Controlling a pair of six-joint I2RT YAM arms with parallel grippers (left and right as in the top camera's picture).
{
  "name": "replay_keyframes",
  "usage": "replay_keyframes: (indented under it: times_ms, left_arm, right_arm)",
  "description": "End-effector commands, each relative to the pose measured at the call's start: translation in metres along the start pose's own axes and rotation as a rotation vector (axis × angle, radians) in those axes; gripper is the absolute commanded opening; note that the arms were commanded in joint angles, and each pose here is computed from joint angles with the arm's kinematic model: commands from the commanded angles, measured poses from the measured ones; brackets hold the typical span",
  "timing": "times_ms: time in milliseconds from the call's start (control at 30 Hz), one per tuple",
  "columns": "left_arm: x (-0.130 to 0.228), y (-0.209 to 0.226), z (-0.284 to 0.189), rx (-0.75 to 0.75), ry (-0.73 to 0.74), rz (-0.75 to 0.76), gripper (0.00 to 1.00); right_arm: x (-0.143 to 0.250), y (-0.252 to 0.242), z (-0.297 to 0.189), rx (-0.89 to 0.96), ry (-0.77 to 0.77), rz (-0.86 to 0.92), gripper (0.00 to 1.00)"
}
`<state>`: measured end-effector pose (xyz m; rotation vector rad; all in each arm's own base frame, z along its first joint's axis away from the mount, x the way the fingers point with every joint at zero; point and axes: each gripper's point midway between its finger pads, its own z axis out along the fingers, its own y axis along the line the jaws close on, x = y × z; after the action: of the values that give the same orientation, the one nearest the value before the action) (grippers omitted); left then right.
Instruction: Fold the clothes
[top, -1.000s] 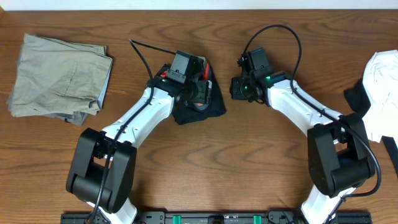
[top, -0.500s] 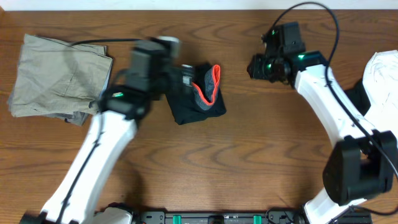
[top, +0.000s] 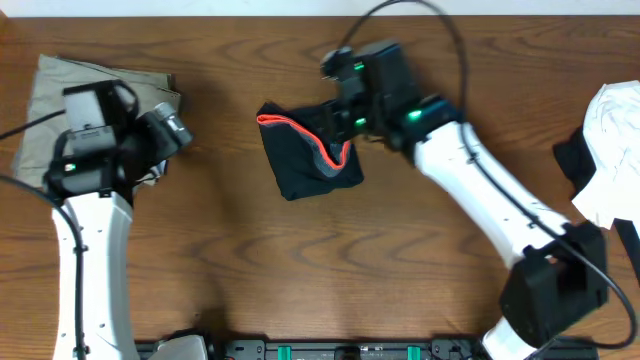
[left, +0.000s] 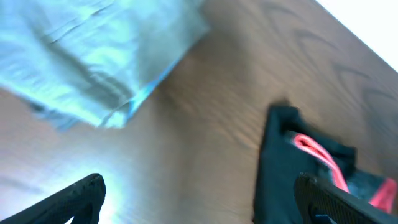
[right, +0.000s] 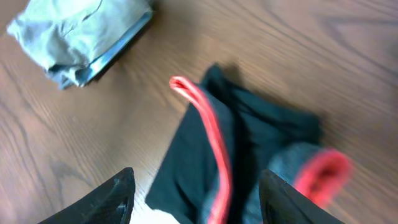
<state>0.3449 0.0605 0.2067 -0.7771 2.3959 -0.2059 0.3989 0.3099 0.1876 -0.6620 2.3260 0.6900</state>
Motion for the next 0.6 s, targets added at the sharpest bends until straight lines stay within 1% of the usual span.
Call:
replay_keyframes:
  times_ms: [0,100,267,467,567]
  left_arm:
    - [-0.003,0.016,-0.001,-0.039,0.004,-0.059,0.98]
    - [0.000,0.021,-0.001,-0.055,0.022,-0.069,0.98]
    - [0.005,0.023,-0.002,-0.064,0.042,-0.071,0.98]
    - [0.009,0.025,0.000,-0.069,0.054,-0.073,0.98]
    - [0.010,0.026,0.001,-0.071,0.057,-0.073,0.98]
  right_arm:
    - [-0.001,0.000,0.026,0.078,0.015,-0.098,0.62]
    - [-0.004,0.002,0.047,0.085,0.040,-0.152,0.62]
    - [-0.002,-0.012,0.083,0.108,0.104,-0.182,0.61]
    - [-0.009,-0.018,0.095,0.133,0.120,-0.197,0.61]
    - [-0.002,-0.018,0.099,0.129,0.140,-0.195,0.60]
